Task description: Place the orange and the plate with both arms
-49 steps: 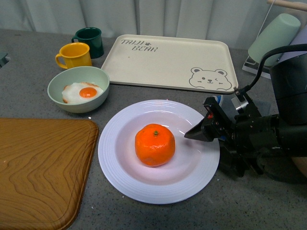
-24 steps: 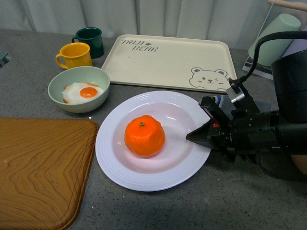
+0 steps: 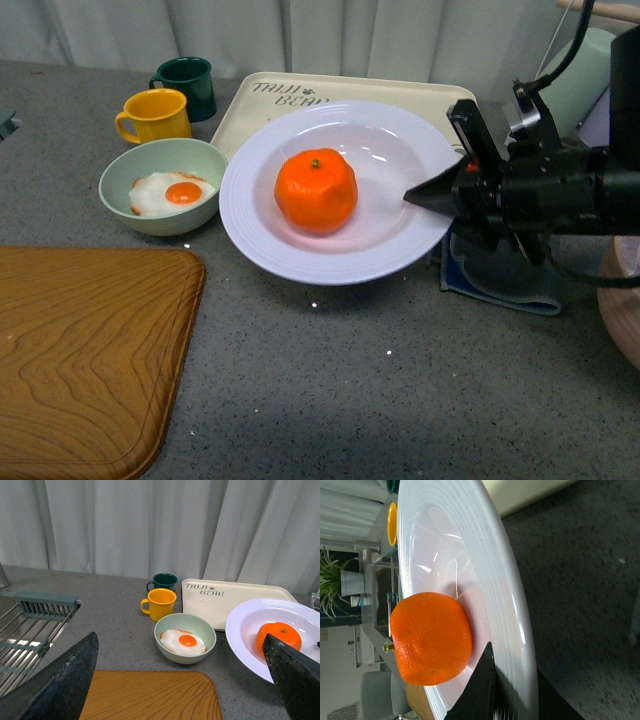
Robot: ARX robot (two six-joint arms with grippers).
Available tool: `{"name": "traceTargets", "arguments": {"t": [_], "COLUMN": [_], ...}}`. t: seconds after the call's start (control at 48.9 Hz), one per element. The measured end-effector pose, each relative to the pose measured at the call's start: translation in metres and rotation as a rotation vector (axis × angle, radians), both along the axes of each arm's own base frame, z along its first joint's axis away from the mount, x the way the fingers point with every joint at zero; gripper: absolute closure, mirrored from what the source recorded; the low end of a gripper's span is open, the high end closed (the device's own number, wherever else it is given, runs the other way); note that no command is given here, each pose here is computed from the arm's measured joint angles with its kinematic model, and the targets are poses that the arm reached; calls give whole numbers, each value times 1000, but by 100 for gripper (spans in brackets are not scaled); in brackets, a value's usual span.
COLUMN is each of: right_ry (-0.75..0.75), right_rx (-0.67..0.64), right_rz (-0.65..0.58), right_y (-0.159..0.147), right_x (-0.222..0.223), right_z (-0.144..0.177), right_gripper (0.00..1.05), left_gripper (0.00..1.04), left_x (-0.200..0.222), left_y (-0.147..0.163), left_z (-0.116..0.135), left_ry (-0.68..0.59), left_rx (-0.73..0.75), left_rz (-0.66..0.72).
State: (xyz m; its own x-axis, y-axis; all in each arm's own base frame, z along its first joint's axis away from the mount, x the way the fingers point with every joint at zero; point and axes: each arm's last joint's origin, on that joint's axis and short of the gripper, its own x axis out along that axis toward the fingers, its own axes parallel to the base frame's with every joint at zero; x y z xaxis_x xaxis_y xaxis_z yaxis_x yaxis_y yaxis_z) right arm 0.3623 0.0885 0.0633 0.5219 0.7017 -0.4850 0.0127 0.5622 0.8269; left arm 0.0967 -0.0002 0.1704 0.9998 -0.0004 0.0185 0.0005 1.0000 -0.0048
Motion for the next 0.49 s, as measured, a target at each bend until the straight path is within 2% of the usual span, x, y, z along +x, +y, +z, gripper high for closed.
{"name": "traceTargets", "arguments": {"t": [0.225, 0.49], "right_ry": [42, 57], "right_rx": [37, 22], "right_rz": [-28, -59], "right_y": [6, 11], "right_x": [66, 134], "right_z": [-7, -9], "right_gripper": [100, 100], "left_gripper": [7, 7], "left_x": [0, 0], "left_y": [0, 0], "left_z": [0, 0], "left_ry": [0, 0], "left_rx": [0, 0], "left_rz": [0, 0]}}
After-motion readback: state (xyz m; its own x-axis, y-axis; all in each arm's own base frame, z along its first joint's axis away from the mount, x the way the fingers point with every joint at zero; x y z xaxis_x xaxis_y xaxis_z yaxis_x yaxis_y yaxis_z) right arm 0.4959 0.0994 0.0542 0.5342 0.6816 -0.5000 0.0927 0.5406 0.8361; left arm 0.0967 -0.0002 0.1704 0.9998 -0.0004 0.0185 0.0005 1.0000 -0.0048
